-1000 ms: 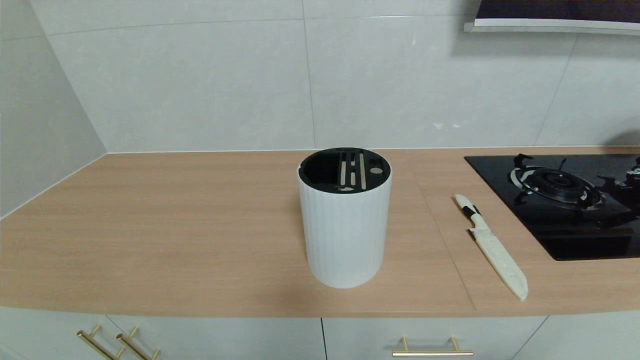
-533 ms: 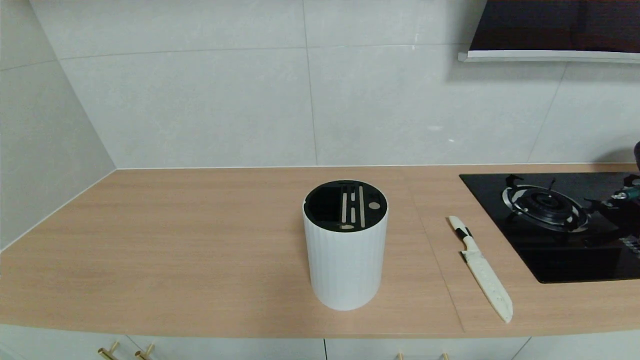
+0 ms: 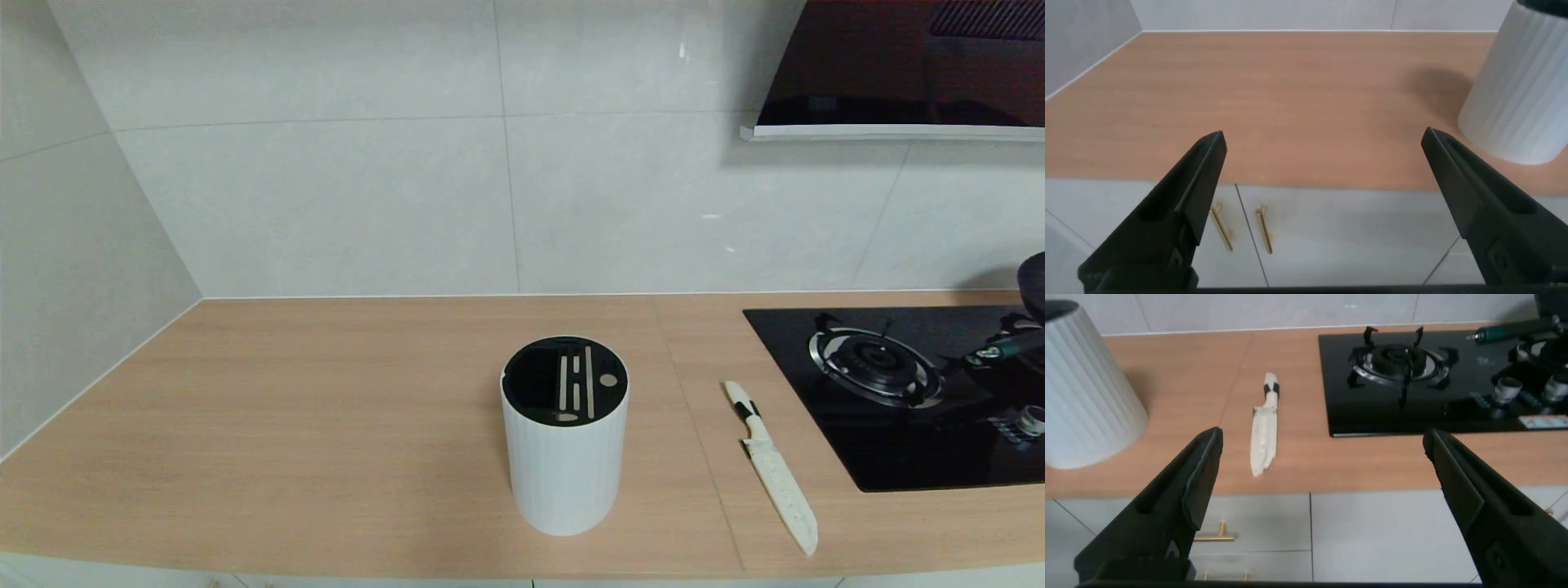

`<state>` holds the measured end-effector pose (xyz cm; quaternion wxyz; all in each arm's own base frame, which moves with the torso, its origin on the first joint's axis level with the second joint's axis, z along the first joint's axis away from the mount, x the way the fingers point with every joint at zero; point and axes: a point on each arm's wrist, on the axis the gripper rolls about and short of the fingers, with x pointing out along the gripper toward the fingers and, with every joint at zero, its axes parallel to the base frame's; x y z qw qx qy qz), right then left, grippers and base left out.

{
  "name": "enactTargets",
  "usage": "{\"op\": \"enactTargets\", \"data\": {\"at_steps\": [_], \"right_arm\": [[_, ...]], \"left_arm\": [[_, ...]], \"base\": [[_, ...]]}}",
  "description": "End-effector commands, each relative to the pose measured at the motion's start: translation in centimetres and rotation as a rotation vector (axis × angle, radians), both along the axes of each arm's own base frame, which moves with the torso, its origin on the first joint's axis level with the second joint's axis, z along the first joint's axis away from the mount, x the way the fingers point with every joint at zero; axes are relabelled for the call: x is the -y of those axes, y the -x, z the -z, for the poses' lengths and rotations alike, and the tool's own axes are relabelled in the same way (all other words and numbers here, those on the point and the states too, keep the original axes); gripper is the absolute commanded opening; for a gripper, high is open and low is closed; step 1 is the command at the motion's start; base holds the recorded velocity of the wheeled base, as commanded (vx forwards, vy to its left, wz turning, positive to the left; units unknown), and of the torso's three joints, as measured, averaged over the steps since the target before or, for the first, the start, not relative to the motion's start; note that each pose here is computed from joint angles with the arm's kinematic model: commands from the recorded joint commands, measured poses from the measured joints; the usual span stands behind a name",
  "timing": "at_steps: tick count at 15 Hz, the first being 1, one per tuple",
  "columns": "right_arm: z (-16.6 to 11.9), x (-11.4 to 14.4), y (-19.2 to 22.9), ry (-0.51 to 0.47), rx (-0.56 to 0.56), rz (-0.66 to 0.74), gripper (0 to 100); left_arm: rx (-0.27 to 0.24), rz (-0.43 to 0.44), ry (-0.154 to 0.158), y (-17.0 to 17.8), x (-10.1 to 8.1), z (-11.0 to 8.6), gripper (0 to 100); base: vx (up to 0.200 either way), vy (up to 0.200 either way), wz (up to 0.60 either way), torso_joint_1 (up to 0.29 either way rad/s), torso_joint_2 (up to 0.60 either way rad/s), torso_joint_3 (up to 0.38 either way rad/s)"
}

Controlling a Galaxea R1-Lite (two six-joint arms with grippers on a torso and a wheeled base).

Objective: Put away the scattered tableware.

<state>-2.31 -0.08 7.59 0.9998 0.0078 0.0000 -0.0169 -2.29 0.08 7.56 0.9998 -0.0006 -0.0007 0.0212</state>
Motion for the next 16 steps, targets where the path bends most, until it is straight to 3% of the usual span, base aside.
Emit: {"op": "enactTargets", "data": {"at_steps": [1, 11, 16], "right_arm": [[0.01, 0.00, -0.01, 0.000, -0.001, 0.000, 100], [0.00, 0.00, -0.02, 0.003, -0.003, -0.002, 100], [0.00, -0.01, -0.02, 0.077, -0.005, -0.005, 100]], "left_arm": [[0.000, -0.001, 0.000, 0.00, 0.00, -0.01, 100], [-0.001, -0.001, 0.000, 0.00, 0.00, 0.01, 100], [0.000, -0.001, 0.000, 0.00, 0.00, -0.01, 100]], "base": [[0.000, 0.000, 0.00, 0.193, -0.38, -0.198], [0.000, 0.000, 0.00, 0.024, -0.05, -0.027], [0.000, 0.000, 0.00, 0.000, 0.00, 0.000]]}}
